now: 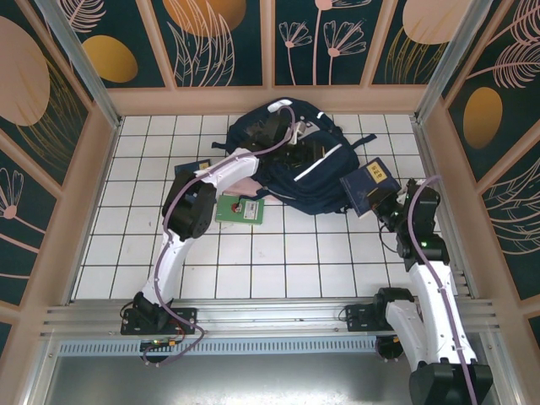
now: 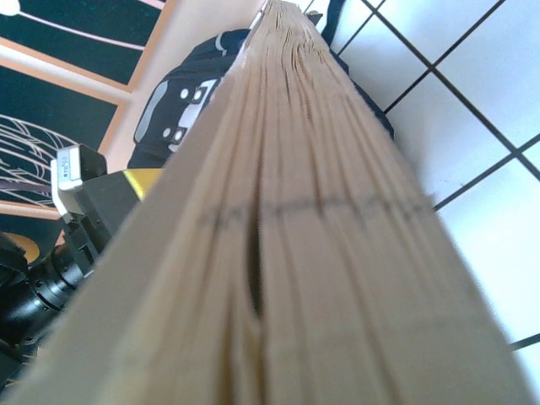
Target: Pack the student bag
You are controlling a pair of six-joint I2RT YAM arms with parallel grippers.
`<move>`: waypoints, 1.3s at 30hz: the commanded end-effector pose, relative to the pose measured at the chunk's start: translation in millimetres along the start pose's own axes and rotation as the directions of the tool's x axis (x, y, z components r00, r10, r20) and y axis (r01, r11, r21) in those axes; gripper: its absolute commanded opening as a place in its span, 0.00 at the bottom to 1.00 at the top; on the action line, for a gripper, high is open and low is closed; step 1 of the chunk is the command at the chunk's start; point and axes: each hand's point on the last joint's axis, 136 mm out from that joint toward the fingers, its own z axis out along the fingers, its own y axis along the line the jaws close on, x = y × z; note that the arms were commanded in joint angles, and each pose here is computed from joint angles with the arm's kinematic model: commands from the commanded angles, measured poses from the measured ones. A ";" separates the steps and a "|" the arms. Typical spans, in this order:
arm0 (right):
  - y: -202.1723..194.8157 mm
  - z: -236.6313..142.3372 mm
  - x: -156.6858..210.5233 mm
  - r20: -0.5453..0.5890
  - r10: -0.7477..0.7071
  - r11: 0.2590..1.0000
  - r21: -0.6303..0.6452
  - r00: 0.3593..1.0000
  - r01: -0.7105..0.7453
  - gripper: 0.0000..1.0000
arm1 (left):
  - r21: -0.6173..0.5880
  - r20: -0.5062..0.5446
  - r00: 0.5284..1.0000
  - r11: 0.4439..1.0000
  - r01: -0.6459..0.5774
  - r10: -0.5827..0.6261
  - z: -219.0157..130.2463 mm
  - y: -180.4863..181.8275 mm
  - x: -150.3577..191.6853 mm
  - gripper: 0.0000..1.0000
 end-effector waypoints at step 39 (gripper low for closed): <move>-1.9 -11.0 -16.3 0.055 0.022 0.999 -0.032 0.998 -0.021 0.00 | -0.325 -0.105 0.934 0.876 -0.356 0.340 57.5 39.4 30.0 0.19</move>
